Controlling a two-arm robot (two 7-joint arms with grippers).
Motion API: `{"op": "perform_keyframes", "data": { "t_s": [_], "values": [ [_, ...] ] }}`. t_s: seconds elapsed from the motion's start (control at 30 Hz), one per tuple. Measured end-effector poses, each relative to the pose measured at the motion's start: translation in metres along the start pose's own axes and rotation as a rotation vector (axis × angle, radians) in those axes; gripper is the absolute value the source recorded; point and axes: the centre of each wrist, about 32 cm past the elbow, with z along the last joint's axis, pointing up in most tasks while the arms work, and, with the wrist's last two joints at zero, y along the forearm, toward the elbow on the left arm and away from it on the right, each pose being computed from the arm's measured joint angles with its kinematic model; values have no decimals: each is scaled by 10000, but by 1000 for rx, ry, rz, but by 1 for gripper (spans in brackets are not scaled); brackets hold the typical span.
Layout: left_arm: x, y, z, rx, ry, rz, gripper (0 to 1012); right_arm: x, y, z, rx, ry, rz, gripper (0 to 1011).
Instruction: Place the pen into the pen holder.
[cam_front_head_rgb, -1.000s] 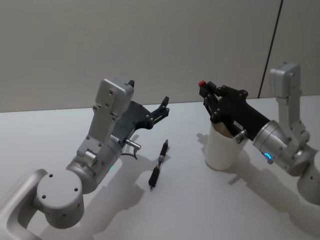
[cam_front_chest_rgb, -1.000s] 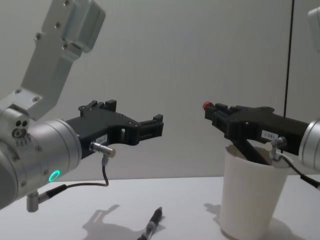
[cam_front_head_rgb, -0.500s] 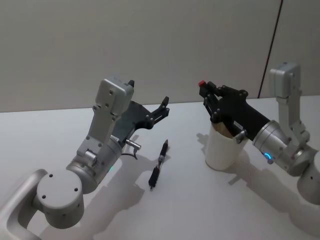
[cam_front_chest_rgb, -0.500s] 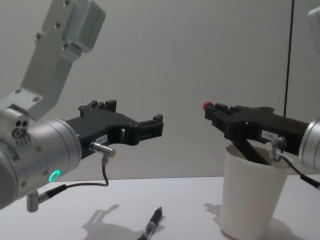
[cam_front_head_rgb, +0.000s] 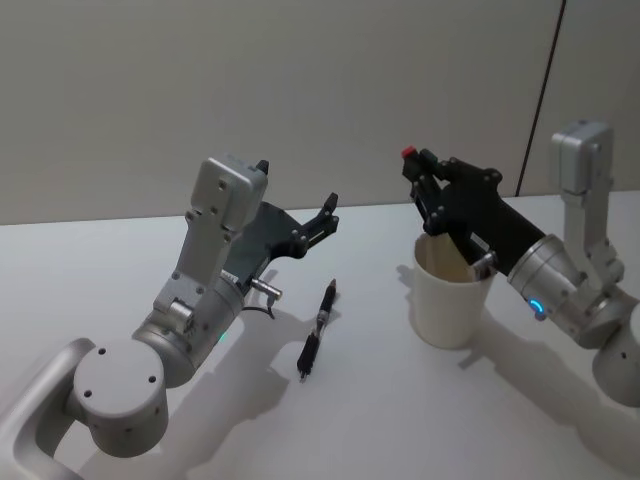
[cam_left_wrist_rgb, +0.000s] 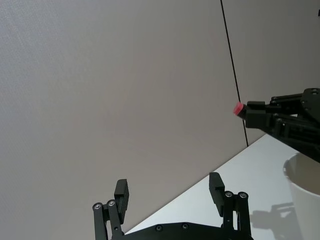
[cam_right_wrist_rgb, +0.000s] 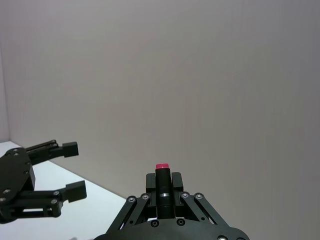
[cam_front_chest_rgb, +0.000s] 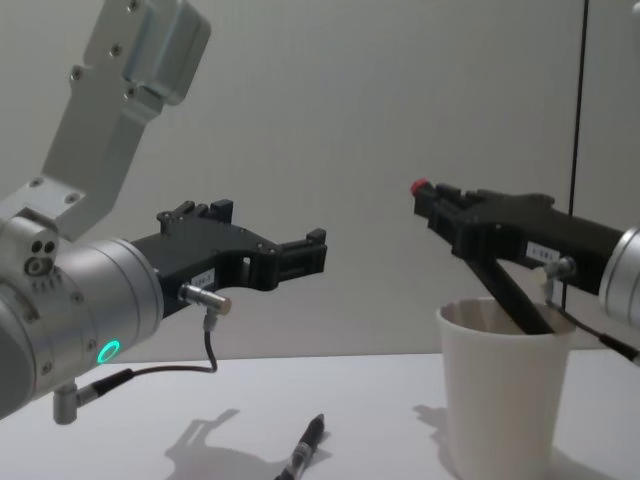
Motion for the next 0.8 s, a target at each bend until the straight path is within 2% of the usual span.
{"op": "perform_keyframes", "data": {
  "t_s": [0.07,0.33,0.6,0.8],
  "values": [
    [0,0,0,0,0,0,1001,-1,5,5,24,-4,-5,175],
    [0,0,0,0,0,0,1001,-9,6,-13,62,-7,-3,175],
    [0,0,0,0,0,0,1001,-41,-21,-102,68,-9,17,175],
    [0,0,0,0,0,0,1001,-81,-50,-181,77,-33,31,175]
  ]
}}
